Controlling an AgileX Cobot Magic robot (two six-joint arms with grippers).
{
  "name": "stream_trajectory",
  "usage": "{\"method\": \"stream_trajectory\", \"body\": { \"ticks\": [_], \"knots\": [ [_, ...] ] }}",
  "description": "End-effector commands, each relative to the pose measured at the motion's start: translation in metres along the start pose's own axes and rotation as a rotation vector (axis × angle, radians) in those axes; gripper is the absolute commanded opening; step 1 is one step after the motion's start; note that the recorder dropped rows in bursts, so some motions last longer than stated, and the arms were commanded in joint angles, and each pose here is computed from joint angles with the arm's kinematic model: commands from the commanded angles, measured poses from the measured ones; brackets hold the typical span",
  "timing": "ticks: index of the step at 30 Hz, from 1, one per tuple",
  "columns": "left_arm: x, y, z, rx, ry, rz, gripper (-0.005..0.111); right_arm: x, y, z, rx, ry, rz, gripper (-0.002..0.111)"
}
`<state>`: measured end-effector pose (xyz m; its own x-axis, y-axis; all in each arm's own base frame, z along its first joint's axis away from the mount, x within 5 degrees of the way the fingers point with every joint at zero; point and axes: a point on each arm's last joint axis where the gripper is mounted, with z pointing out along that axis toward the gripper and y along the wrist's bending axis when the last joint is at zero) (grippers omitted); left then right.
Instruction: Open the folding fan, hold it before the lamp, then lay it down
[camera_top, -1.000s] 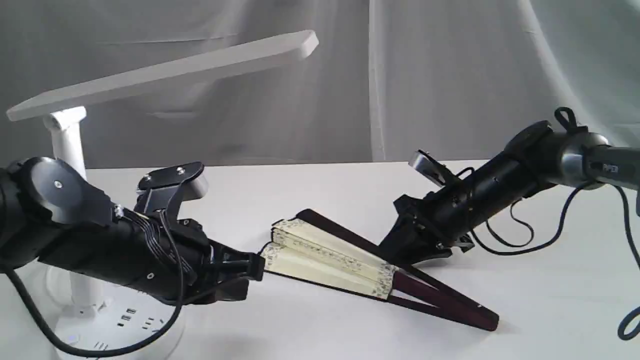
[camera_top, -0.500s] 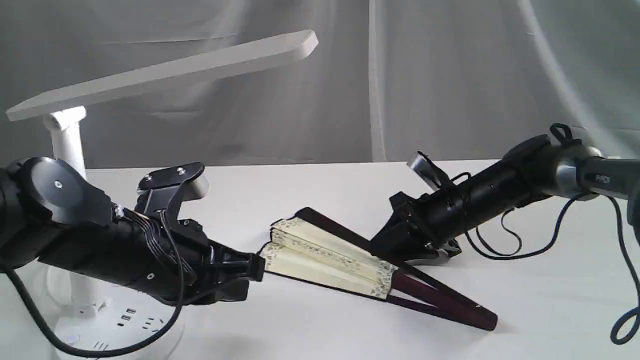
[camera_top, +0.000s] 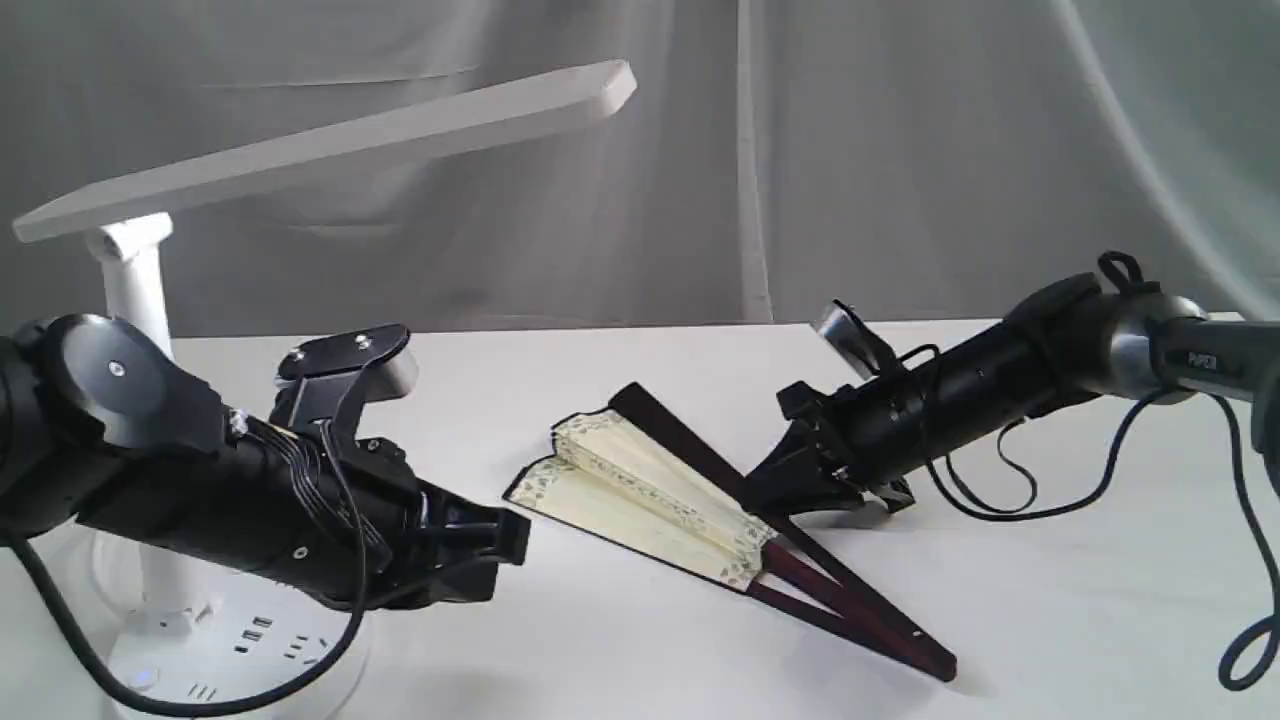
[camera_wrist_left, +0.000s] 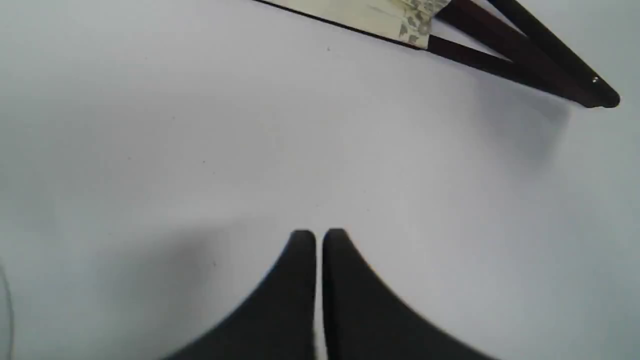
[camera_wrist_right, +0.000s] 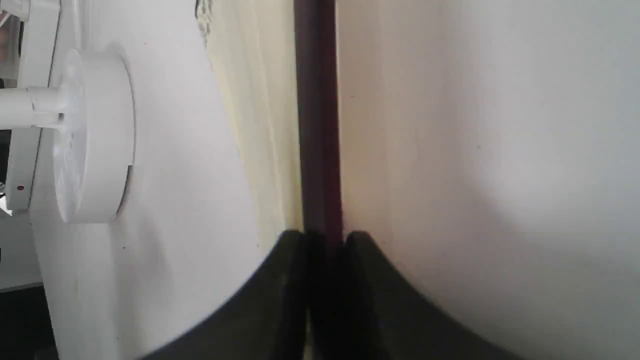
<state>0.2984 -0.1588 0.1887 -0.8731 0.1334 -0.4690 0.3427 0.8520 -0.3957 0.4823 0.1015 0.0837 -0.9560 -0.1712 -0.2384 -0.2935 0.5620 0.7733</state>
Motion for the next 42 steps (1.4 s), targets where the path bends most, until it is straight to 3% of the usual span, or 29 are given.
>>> {"method": "stream_trajectory", "body": {
  "ticks": [1, 11, 18, 23, 28, 30, 32, 35, 37, 39, 42],
  "knots": [
    [-0.003, 0.000, -0.002, -0.003, -0.016, 0.045, 0.002, -0.001, 0.001, -0.001, 0.002, -0.002, -0.015, 0.000],
    [0.012, -0.003, -0.033, -0.050, -0.122, 0.186, 0.002, -0.008, 0.012, -0.005, -0.057, -0.065, -0.036, 0.000],
    [0.038, 0.005, -0.058, -0.128, -0.289, 0.165, 0.002, -0.013, 0.022, -0.013, -0.068, -0.091, -0.051, 0.000],
    [0.057, -0.002, -0.070, -0.060, -0.306, 0.267, 0.002, -0.015, 0.027, -0.015, -0.082, -0.108, -0.038, 0.000],
    [0.070, -0.004, -0.083, -0.076, -0.341, 0.395, 0.002, -0.015, 0.028, -0.016, -0.088, -0.112, -0.026, 0.000],
    [0.070, -0.005, -0.089, -0.056, -0.373, 0.254, 0.002, -0.015, 0.028, -0.016, -0.088, -0.112, -0.026, 0.000],
    [0.071, -0.007, -0.092, 0.010, -0.384, 0.012, 0.002, -0.015, 0.028, -0.016, -0.088, -0.111, -0.024, 0.000],
    [0.079, -0.018, -0.090, 0.120, -0.271, 0.003, 0.000, -0.015, 0.028, -0.016, -0.089, -0.111, -0.011, 0.000],
    [0.086, -0.020, -0.087, 0.136, -0.144, 0.043, 0.000, -0.015, 0.028, -0.016, -0.089, -0.111, -0.011, 0.000],
    [0.091, -0.016, -0.085, 0.076, -0.027, 0.084, 0.000, -0.015, 0.028, -0.016, -0.089, -0.111, -0.009, 0.000],
    [0.088, -0.005, -0.092, -0.095, 0.116, 0.165, 0.000, -0.015, 0.028, -0.016, -0.089, -0.111, -0.009, 0.000]
  ]
}}
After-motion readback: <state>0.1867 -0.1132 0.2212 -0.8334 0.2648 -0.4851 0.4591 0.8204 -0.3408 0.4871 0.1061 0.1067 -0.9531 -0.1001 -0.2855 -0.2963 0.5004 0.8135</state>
